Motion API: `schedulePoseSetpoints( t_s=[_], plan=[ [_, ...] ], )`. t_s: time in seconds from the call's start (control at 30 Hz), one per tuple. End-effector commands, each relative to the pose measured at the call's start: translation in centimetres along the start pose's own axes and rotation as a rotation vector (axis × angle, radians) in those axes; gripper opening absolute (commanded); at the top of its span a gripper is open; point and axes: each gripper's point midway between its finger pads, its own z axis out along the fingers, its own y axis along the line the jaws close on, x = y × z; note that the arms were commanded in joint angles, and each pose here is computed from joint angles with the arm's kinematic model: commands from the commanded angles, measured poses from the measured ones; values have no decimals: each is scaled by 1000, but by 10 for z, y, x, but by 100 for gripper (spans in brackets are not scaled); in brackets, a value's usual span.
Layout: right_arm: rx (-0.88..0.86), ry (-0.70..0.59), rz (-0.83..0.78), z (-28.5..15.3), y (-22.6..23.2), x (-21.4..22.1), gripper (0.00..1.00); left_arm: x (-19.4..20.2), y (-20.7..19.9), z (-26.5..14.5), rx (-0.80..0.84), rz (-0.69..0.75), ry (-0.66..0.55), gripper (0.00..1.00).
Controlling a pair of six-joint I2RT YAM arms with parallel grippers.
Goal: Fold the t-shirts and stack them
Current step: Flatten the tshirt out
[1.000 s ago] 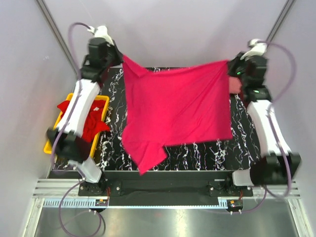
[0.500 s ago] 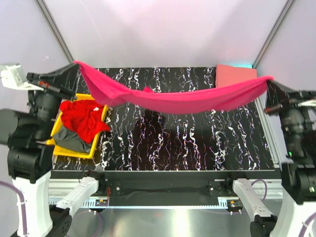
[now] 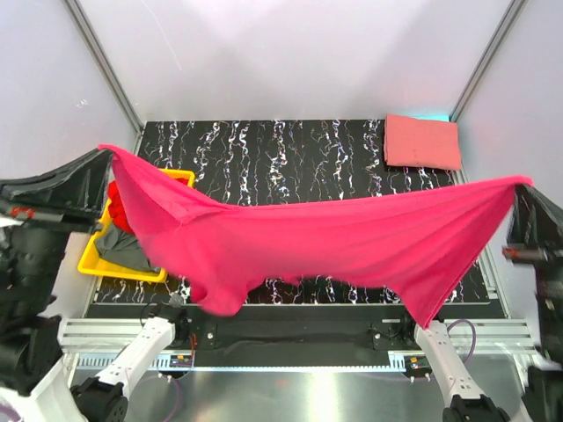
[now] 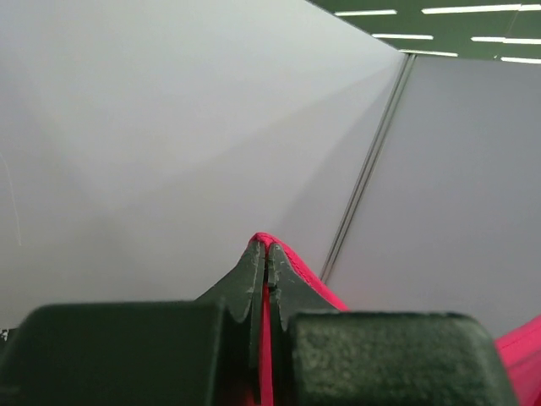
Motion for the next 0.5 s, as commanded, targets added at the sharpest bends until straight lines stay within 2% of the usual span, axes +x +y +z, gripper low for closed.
schedulePoseSetpoints(
  t_s=[0.0, 0.07, 0.13, 0.17, 0.2, 0.23, 0.27, 0.3, 0.33, 0.37, 0.43, 0.47],
  plan=[
    [131, 130, -12, 60, -35, 63, 0, 75, 49, 49, -107, -11, 180, 0],
    [176, 204, -36, 84, -54, 111, 0, 99, 68, 66, -147, -10, 205, 0],
    [203, 254, -41, 110, -68, 151, 0, 155, 110, 89, -249, 0, 305, 0],
    [229, 332, -44, 117, -82, 196, 0, 175, 124, 97, -276, 20, 350, 0],
    [247, 390, -44, 129, -91, 230, 0, 218, 152, 112, -335, 25, 425, 0],
    [246, 376, -25, 144, -95, 244, 0, 239, 166, 119, -359, 32, 462, 0],
    [270, 477, -22, 152, -108, 296, 0, 260, 177, 126, -367, 43, 498, 0],
    [269, 506, -10, 160, -112, 318, 0, 296, 202, 139, -408, 53, 537, 0],
    [238, 503, 13, 173, -111, 336, 0, 313, 211, 146, -408, 54, 556, 0],
    [241, 578, 23, 182, -119, 379, 0, 328, 219, 153, -405, 52, 567, 0],
    [221, 581, 41, 203, -130, 406, 0, 375, 238, 175, -377, 41, 605, 0],
    [242, 649, 40, 205, -143, 446, 0, 391, 246, 183, -371, 38, 623, 0]
  ],
)
